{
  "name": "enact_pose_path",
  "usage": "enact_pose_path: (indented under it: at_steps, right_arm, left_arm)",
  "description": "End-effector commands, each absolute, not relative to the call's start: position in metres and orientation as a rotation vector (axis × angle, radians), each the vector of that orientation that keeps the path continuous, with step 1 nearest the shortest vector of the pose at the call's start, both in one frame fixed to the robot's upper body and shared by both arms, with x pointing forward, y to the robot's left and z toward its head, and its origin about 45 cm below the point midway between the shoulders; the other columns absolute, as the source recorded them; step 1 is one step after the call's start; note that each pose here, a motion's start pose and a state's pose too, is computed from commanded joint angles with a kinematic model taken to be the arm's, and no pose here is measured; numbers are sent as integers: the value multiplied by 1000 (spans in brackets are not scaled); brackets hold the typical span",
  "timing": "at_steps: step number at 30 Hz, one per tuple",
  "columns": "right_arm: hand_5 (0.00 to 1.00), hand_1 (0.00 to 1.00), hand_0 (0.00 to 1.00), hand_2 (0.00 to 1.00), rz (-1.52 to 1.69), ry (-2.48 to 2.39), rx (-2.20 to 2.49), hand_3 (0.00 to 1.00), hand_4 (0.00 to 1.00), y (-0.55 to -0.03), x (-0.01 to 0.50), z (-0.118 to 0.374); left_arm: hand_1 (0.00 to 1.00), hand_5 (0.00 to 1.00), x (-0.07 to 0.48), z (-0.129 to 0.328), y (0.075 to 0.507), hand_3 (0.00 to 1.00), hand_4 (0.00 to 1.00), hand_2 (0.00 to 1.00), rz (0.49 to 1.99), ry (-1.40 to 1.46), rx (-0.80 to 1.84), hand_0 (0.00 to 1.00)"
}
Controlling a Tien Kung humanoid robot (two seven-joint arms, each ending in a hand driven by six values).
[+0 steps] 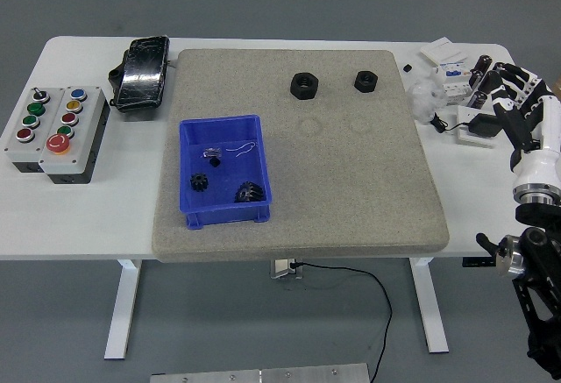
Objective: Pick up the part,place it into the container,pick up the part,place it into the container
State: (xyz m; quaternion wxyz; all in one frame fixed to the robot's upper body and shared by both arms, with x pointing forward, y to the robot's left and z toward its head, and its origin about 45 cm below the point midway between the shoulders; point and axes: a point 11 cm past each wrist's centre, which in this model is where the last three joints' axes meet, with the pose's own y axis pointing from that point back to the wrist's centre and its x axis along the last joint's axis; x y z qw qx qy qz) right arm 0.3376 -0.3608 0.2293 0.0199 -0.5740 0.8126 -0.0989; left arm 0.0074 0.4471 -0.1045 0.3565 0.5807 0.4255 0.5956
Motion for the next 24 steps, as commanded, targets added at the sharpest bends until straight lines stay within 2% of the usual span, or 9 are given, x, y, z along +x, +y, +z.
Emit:
enact_pose_path:
  at_steps: [24]
  right_arm:
    - [439, 701, 688, 706, -289, 2601, -1780, 666, 773, -370, 333, 217]
  left_arm:
    - [629, 364, 13, -102, 452, 602, 701, 551, 1546, 1071, 1515, 663]
